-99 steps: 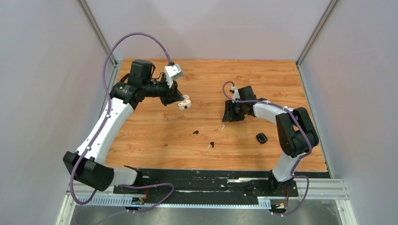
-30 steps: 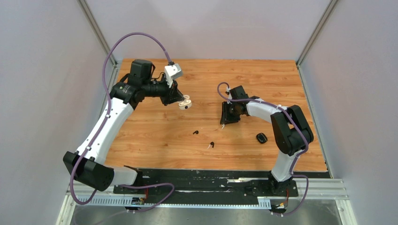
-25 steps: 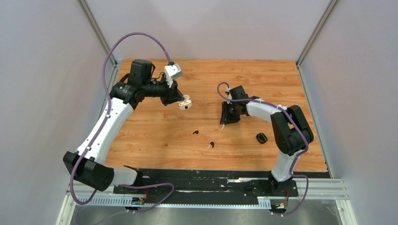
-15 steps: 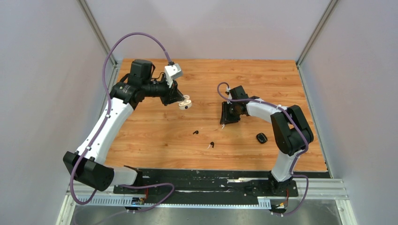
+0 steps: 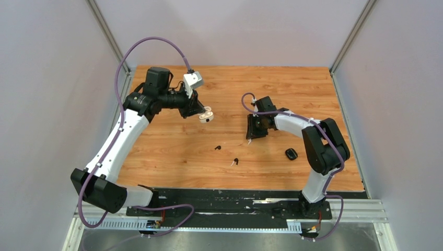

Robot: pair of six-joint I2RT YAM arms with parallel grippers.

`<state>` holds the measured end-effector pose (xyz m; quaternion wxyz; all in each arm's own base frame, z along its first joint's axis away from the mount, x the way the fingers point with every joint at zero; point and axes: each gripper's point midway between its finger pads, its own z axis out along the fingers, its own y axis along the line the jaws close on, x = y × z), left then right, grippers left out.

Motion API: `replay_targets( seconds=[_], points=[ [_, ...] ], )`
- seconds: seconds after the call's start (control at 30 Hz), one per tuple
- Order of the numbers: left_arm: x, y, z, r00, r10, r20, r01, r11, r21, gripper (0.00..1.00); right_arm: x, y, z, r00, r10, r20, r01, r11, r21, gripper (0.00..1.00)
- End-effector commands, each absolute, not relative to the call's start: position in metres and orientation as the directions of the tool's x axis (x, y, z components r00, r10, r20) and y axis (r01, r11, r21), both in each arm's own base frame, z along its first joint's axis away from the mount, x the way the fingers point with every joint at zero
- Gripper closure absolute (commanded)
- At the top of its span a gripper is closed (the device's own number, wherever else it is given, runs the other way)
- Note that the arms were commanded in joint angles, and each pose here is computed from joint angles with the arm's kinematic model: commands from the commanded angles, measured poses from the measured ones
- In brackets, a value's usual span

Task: Insert the wireless bluetooth earbuds into the charging case
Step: Adjust the earbud at the center of the board, then pick up the earbud from the center of the board.

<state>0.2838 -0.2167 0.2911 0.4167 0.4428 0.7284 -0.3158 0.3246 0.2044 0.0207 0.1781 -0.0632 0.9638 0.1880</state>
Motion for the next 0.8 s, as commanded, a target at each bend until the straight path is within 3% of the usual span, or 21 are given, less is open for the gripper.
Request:
replay_targets(
  seconds=[0.0,0.43,0.77],
  points=[
    [0.2831,-0.2188,0.3063,-0.224,0.348,-0.91,0.914,0.4,-0.071,1.0,0.3134,0.1985,0.0134,-0.933,-0.097,-0.346,-0.207,0.932,0.297,0.66],
    [0.2821,-0.2188,0.3052,-0.22,0.349,-0.911,0.915,0.396,-0.069,1.0,0.3088,0.1956,0.0229,-0.926,-0.105,-0.362,-0.216,0.935,0.283,0.64],
    [0.281,-0.2184,0.3053,-0.221,0.347,-0.911,0.915,0.397,-0.07,1.0,0.3114,0.1991,0.0167,-0.929,-0.106,-0.356,-0.218,0.931,0.292,0.68]
  ],
)
